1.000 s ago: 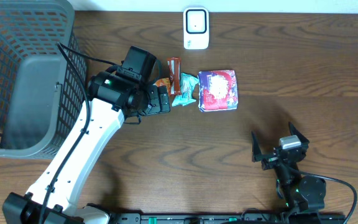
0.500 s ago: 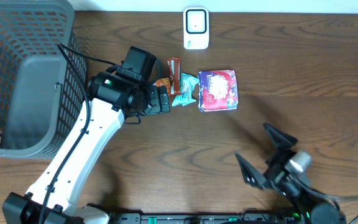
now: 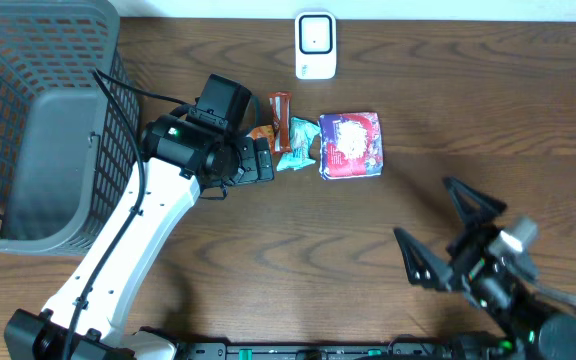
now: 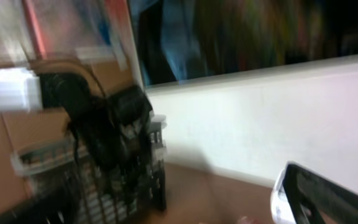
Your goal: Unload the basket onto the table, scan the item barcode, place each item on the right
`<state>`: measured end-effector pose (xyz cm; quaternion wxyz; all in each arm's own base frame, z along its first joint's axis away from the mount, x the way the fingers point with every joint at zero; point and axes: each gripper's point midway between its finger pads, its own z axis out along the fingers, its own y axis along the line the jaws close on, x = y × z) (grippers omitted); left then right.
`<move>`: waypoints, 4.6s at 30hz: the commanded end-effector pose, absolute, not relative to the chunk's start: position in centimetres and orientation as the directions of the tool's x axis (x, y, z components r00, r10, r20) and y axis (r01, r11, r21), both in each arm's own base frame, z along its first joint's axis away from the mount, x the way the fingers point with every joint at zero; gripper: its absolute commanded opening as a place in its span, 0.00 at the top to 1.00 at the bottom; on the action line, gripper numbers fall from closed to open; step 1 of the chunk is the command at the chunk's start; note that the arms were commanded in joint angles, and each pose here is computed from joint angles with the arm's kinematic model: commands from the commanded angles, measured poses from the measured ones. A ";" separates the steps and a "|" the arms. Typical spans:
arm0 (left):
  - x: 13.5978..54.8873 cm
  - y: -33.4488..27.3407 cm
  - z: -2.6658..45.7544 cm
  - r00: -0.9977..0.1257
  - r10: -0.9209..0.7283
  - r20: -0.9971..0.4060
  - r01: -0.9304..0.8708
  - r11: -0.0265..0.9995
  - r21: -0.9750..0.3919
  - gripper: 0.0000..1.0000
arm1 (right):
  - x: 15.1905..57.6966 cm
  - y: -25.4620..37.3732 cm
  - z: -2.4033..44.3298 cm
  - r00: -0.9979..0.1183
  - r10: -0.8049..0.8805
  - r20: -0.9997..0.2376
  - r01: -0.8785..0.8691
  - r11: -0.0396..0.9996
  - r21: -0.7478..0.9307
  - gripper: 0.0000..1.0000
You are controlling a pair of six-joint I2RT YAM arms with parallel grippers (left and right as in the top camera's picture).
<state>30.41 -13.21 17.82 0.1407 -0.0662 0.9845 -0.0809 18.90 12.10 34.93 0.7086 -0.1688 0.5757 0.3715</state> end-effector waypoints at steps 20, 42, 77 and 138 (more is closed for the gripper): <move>30.4 -13.0 17.8 -0.952 -0.150 -0.265 -0.108 0.980 -0.168 0.02 | 27.1 17.8 26.7 -0.695 0.167 -0.700 -0.621 0.353 0.700 0.01; 30.4 -13.0 17.8 -0.952 -0.150 -0.265 -0.108 0.980 -0.168 0.02 | 31.7 18.9 25.3 -0.621 0.274 -0.734 -0.424 0.670 0.609 0.08; 30.4 -13.0 17.8 -0.952 -0.150 -0.265 -0.108 0.980 -0.169 0.02 | 41.8 11.1 8.5 -0.955 0.032 -0.294 -0.133 0.842 0.523 0.13; 30.4 -13.0 17.8 -0.952 -0.150 -0.265 -0.108 0.980 -0.168 0.02 | 41.4 19.0 11.1 -0.905 -0.128 -0.407 -0.024 0.968 -0.251 0.15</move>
